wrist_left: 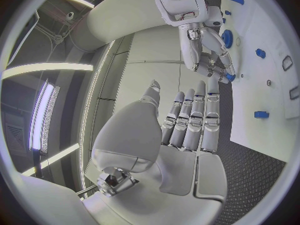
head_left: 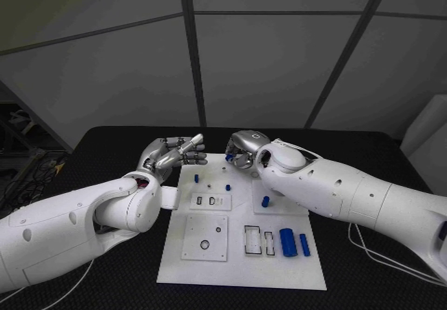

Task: Assemble the parts on the task board

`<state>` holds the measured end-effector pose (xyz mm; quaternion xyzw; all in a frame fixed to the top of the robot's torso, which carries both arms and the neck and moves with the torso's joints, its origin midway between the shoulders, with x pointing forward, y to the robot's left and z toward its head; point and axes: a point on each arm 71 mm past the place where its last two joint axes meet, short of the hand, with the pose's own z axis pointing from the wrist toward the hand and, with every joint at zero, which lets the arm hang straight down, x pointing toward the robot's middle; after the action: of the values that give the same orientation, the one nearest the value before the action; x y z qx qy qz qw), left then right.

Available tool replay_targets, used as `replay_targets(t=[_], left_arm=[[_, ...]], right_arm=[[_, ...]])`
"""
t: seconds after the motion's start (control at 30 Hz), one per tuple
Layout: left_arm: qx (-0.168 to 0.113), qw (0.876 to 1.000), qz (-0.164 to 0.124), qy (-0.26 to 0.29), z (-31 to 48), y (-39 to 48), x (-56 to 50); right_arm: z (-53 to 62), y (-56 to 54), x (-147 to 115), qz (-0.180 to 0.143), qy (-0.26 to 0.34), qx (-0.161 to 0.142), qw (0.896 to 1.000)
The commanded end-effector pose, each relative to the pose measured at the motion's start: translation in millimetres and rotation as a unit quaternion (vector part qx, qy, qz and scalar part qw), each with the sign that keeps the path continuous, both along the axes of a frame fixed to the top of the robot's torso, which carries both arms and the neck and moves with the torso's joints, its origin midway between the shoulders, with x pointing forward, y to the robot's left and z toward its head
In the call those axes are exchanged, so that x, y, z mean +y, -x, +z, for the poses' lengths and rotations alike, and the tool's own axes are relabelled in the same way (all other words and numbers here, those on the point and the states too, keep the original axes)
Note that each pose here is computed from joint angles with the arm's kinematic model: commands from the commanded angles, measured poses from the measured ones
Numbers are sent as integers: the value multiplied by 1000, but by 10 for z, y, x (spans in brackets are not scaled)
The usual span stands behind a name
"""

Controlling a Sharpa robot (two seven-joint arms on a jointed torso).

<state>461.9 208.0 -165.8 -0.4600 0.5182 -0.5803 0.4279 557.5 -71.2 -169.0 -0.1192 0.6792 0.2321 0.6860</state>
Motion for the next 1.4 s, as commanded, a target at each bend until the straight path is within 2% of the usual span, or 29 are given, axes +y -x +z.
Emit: replay_targets(t=[0.03,0.47,0.77,0.97,1.2,1.4], left_arm=[[-5,1000,-9,1,20,1,-22],[-4,1000,-8,0,24,-2,-6],[-4,1000,-7,-1,26,-3,15],[-2,1000,-9,-1,20,-7,53],[1,1000,-11,-2,12,-12,85],[2,1000,-11,-2,4,-22,85]], right_arm=[[-7,-8,16,1,6,5,1000],[-21,-25,28,0,9,9,1000],[35,22,-82,-1,-7,-10,1000],[94,122,-422,-12,-21,-11,1000],[117,223,-944,-48,-31,30,998],[88,231,-1158,-68,-15,60,996]])
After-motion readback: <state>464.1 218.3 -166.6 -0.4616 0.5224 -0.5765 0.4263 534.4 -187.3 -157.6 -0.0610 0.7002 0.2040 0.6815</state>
